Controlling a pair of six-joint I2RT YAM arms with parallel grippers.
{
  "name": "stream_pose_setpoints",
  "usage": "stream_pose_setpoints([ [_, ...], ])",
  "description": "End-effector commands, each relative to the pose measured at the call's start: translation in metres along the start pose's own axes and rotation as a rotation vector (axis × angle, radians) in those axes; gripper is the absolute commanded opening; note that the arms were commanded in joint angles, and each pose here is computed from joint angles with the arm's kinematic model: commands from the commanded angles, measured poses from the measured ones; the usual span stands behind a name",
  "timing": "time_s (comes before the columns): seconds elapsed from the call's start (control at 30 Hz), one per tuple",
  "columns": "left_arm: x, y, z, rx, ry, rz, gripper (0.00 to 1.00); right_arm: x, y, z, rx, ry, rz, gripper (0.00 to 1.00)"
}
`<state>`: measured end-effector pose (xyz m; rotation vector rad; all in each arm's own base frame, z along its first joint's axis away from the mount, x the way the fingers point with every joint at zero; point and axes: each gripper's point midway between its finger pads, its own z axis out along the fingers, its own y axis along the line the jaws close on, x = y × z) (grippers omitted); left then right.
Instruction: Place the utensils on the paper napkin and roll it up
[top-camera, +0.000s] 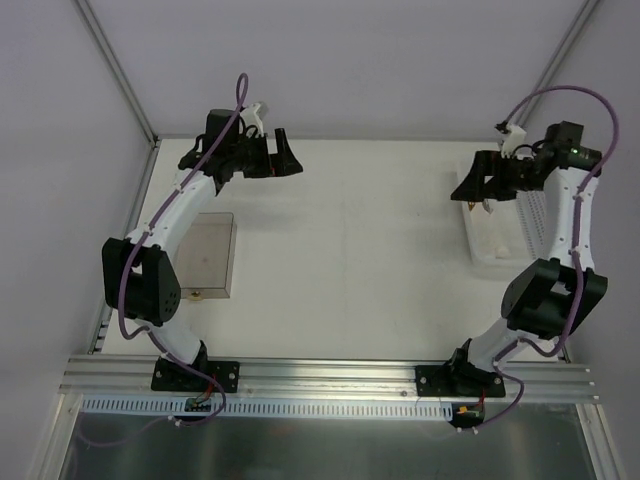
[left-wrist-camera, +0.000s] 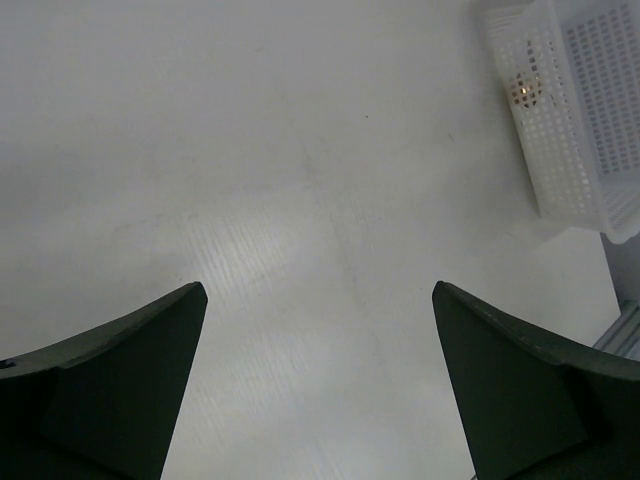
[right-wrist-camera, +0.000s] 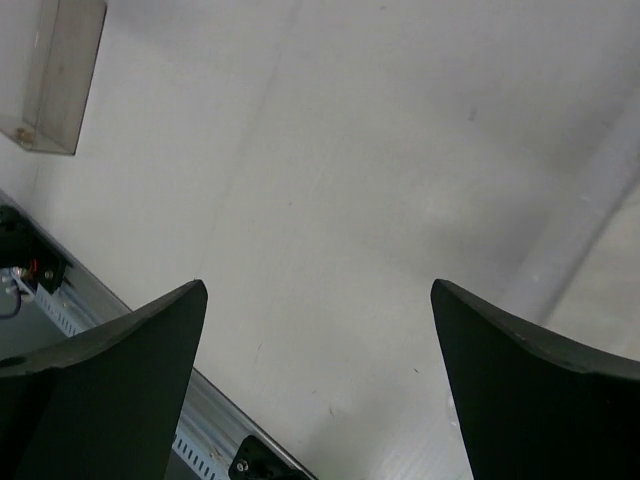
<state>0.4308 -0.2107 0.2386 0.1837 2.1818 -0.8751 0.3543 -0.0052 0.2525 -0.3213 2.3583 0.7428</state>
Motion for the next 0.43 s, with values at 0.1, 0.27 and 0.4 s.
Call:
stream_pose_setpoints([
  [0.1,-0.007,0.011,-0.034,-0.146,-0.038,0.073,0.99,0.01,0.047,0.07,-0.001,-0.028,-0.104,0.99],
  [0.27,0.011,0.02,-0.051,-0.21,-0.031,0.072,0.99,0.039,0.071,0.105,-0.017,0.003,-0.104,0.99],
  [0.4,0.02,0.024,-0.057,-0.235,-0.025,0.072,0.99,0.042,0.075,0.112,-0.01,-0.004,-0.116,0.99],
])
